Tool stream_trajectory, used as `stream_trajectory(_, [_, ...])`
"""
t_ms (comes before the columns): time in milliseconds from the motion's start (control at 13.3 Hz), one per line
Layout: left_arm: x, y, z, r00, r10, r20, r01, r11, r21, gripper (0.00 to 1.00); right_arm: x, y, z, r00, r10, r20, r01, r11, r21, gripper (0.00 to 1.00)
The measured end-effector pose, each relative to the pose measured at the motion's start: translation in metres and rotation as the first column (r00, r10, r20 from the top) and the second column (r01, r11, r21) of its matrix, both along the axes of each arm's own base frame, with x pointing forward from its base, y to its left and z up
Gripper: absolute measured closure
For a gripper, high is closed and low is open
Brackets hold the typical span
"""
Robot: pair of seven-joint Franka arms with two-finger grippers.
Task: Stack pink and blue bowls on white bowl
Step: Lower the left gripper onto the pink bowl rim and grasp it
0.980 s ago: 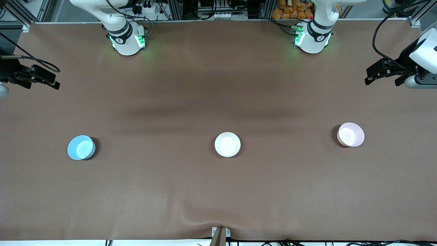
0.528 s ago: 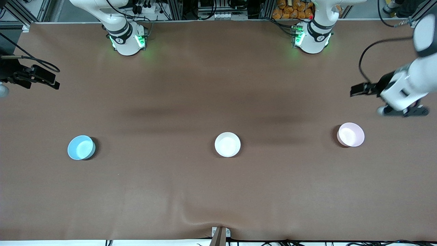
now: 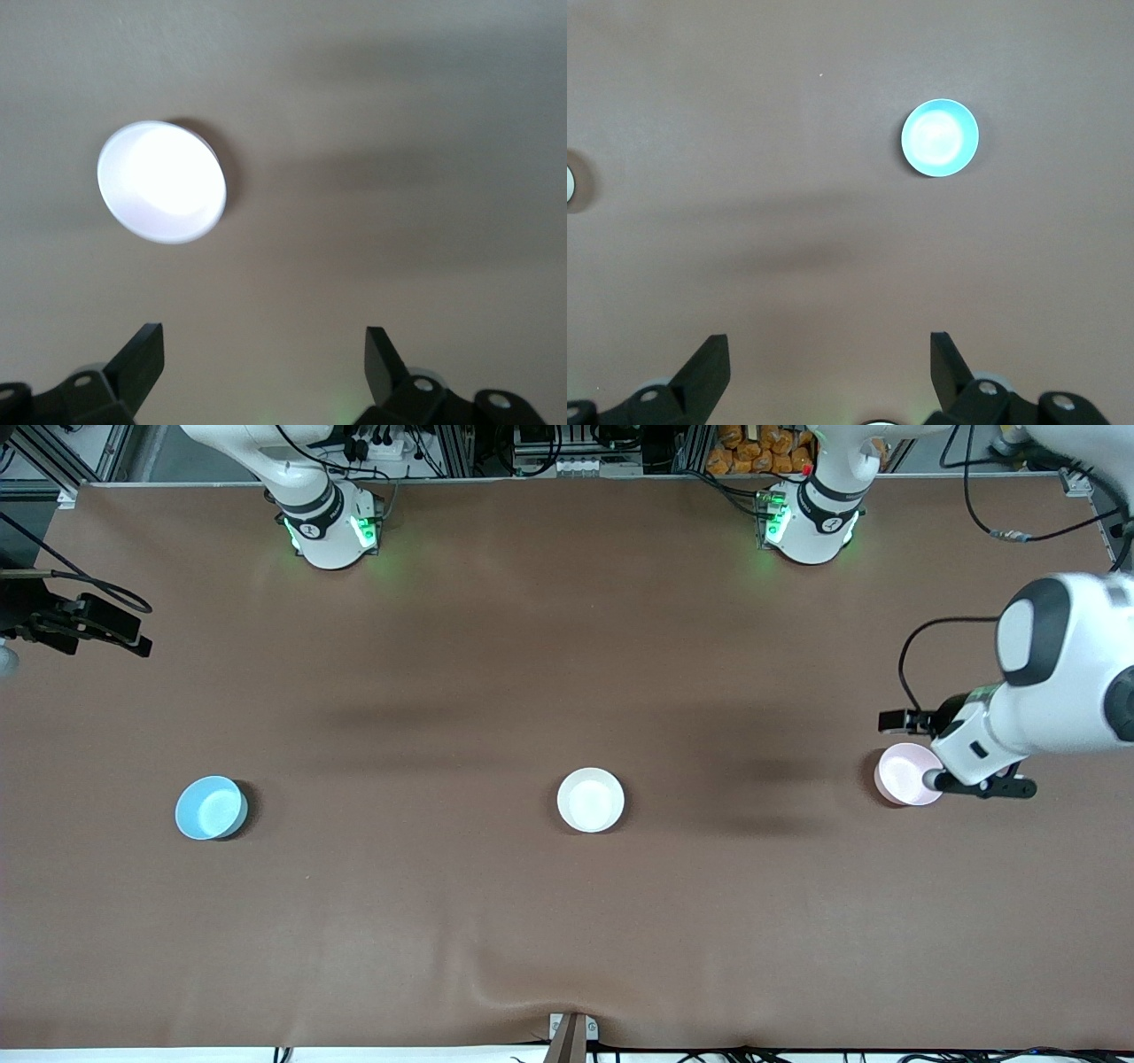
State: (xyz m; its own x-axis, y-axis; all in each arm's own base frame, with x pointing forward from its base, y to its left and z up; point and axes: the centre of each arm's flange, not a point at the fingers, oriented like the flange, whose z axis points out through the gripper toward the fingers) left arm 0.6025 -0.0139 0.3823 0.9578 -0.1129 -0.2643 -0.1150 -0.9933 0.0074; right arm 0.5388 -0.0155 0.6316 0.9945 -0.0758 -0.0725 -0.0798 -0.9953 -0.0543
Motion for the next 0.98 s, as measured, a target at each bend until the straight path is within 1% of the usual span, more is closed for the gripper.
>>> stream_trajectory(226, [-0.006, 0.025, -0.043, 0.995, -0.088, 0.049, 0.088, 0.996, 0.001, 0.0, 0.0, -0.001, 0.0, 1.0, -0.002, 0.0, 0.002, 1.0, 0.0, 0.0])
stream_trajectory(528, [-0.012, 0.09, -0.079, 0.974, -0.201, 0.104, 0.205, 0.979, -0.023, 0.0, 0.0, -0.001, 0.0, 1.0, -0.002, 0.0, 0.002, 1.0, 0.0, 0.0])
stream_trajectory(678, [-0.008, 0.105, -0.095, 0.961, -0.246, 0.126, 0.252, 0.967, -0.026, 0.0, 0.0, -0.001, 0.0, 1.0, -0.002, 0.0, 0.002, 1.0, 0.0, 0.0])
stream_trajectory(829, [-0.007, 0.119, -0.109, 0.954, -0.271, 0.13, 0.277, 0.96, -0.029, 0.0, 0.0, -0.001, 0.0, 1.0, -0.002, 0.0, 0.002, 1.0, 0.0, 0.0])
stream_trajectory(980, [-0.006, 0.151, -0.127, 0.941, -0.299, 0.159, 0.307, 0.951, -0.025, 0.04, 0.0, -0.001, 0.0, 1.0, -0.002, -0.002, 0.002, 1.0, 0.0, 0.0])
